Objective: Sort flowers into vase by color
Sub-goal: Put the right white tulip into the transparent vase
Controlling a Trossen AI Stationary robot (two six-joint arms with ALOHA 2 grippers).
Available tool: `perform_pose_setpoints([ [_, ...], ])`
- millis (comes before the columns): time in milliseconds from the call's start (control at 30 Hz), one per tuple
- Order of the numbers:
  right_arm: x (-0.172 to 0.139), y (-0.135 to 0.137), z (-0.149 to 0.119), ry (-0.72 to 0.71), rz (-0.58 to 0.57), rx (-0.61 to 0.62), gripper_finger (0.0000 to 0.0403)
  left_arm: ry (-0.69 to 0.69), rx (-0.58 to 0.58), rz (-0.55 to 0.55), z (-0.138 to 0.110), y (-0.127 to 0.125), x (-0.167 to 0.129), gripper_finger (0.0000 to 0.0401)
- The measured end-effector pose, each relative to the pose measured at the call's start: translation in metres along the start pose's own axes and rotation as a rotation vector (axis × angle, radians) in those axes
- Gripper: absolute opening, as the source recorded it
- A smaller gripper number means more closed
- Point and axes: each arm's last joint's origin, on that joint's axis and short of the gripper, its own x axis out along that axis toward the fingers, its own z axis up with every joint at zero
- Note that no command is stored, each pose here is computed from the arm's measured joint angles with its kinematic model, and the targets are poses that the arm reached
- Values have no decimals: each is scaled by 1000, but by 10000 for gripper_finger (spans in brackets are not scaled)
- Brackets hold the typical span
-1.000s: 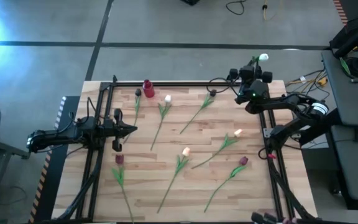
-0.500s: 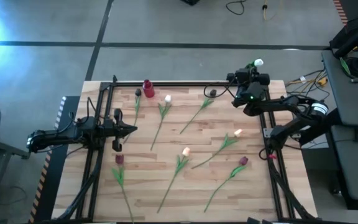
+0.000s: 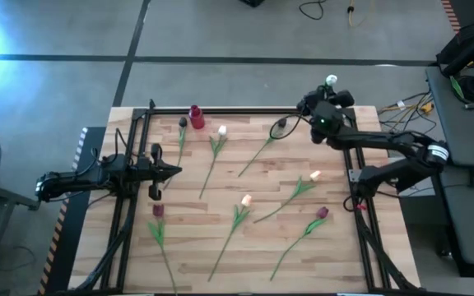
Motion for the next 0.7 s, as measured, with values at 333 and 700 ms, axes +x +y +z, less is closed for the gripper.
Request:
perform_pose_setpoints([
  [333,-2,-32,18,103,439,150,78,0,0,-1,0,0,0,0],
  [700,-3,-52,38,120,376,125,106,0,0,0,0,0,0,0],
])
